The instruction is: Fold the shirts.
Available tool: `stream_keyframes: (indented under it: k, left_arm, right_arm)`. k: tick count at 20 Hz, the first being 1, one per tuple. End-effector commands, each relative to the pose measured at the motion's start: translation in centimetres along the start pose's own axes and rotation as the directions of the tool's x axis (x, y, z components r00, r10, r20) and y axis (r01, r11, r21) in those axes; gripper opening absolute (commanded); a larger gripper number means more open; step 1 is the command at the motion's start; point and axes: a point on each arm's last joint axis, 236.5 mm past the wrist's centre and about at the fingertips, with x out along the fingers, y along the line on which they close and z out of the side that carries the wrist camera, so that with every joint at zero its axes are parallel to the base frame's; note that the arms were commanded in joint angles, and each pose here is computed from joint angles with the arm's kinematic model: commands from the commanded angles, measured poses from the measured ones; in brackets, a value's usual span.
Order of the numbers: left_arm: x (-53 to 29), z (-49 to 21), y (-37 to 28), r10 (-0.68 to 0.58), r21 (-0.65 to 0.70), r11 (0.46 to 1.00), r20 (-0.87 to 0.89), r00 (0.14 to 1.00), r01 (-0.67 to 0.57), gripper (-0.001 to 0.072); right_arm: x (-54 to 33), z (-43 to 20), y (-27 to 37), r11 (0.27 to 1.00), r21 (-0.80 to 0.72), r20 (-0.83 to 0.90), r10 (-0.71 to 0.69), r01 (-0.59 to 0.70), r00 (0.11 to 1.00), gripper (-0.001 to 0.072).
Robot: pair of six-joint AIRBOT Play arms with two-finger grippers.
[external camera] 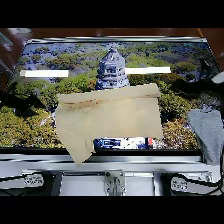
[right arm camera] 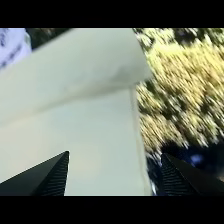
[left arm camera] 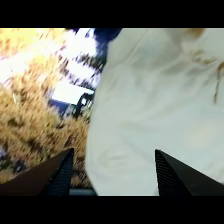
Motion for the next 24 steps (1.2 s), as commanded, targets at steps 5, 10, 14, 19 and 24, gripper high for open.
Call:
stream_keyframes:
  k: [5, 10, 14, 19, 24]
  left_arm:
    - [5.7, -10.2, 2.8, -0.147, -0.107, 0.986, -0.201, 0.968, 0.128, 0.0569]
    - [9.1, -11.4, 2.2, -0.138, -0.109, 0.987, -0.220, 0.966, 0.116, 0.0568]
    - [10.5, -10.7, 1.4, -0.124, -0.094, 0.990, -0.196, 0.973, 0.107, 0.0568]
    - [11.9, -10.1, 0.8, -0.117, -0.107, 0.989, -0.180, 0.977, 0.099, 0.0478]
    - [12.5, -11.2, -0.2, -0.111, -0.024, 0.994, -0.223, 0.968, 0.108, 0.0046]
  right_arm:
    - [-2.1, -12.9, -4.5, 0.975, 0.214, -0.324, 0.128, -0.060, 0.937, 0.0683]
    - [-1.4, -12.0, -3.6, 0.968, 0.230, -0.273, 0.165, -0.102, 0.948, 0.0683]
    - [-1.4, -11.9, -3.7, 0.969, 0.225, -0.271, 0.163, -0.103, 0.949, 0.0683]
    - [-1.3, -12.4, -4.5, 0.975, 0.215, -0.291, 0.127, -0.065, 0.948, 0.0684]
    - [-0.3, -16.2, -5.9, 0.970, 0.244, -0.443, 0.121, -0.011, 0.888, 0.0684]
